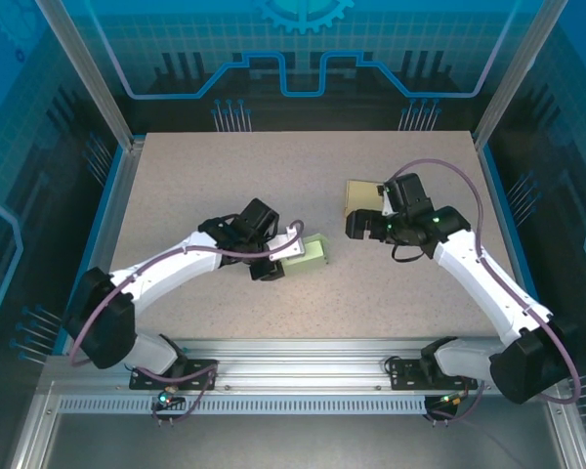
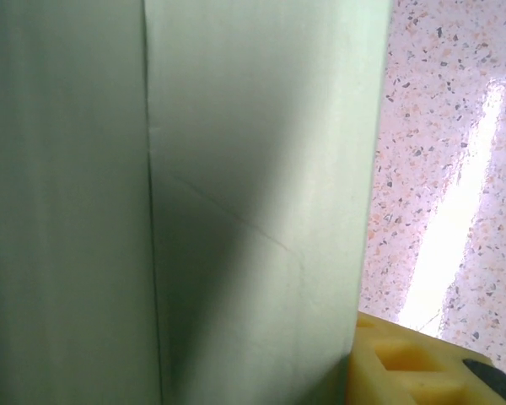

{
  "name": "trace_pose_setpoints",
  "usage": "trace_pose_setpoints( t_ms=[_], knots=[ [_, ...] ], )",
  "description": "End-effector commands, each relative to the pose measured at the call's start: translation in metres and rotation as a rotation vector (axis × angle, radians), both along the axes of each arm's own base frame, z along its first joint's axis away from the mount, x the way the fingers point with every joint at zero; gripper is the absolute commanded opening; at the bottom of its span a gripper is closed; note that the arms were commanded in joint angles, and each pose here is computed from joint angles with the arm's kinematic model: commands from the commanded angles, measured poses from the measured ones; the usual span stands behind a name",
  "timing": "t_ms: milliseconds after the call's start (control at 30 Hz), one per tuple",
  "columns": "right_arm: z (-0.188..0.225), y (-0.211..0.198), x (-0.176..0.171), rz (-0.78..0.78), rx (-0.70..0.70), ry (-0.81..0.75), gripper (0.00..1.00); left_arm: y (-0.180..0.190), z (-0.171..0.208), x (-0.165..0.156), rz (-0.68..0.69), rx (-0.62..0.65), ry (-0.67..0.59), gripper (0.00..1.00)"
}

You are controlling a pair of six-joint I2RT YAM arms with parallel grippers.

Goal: Fold the paper box

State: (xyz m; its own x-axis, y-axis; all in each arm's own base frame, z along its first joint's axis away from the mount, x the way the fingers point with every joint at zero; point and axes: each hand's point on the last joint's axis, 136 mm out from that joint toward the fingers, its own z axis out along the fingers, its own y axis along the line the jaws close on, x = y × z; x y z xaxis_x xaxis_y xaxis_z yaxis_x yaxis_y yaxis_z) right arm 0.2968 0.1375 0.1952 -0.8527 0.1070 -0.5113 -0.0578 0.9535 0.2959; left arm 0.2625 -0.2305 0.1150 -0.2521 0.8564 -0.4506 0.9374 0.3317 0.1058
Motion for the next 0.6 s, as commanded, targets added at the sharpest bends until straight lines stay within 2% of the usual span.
trace_pose_setpoints(
  t_ms=[0,233,367,467,567],
  knots=[
    [0.003,0.014,0.001,0.102,-0.003,-0.064,1.00,-0.005,0.002,-0.003,-0.031,-0.020,0.070,0.44],
    [0.010,0.039,0.002,0.247,0.059,-0.126,0.96,-0.014,-0.013,0.007,-0.061,-0.018,0.119,0.44],
    [0.004,0.050,0.003,0.307,0.089,-0.133,0.89,-0.017,-0.021,0.014,-0.075,0.004,0.140,0.45],
    [-0.002,0.057,0.003,0.342,0.109,-0.133,0.83,-0.018,-0.024,0.019,-0.074,0.028,0.153,0.49],
    [-0.009,0.062,0.004,0.371,0.117,-0.136,0.77,-0.017,-0.027,0.023,-0.069,0.051,0.155,0.57]
  ],
)
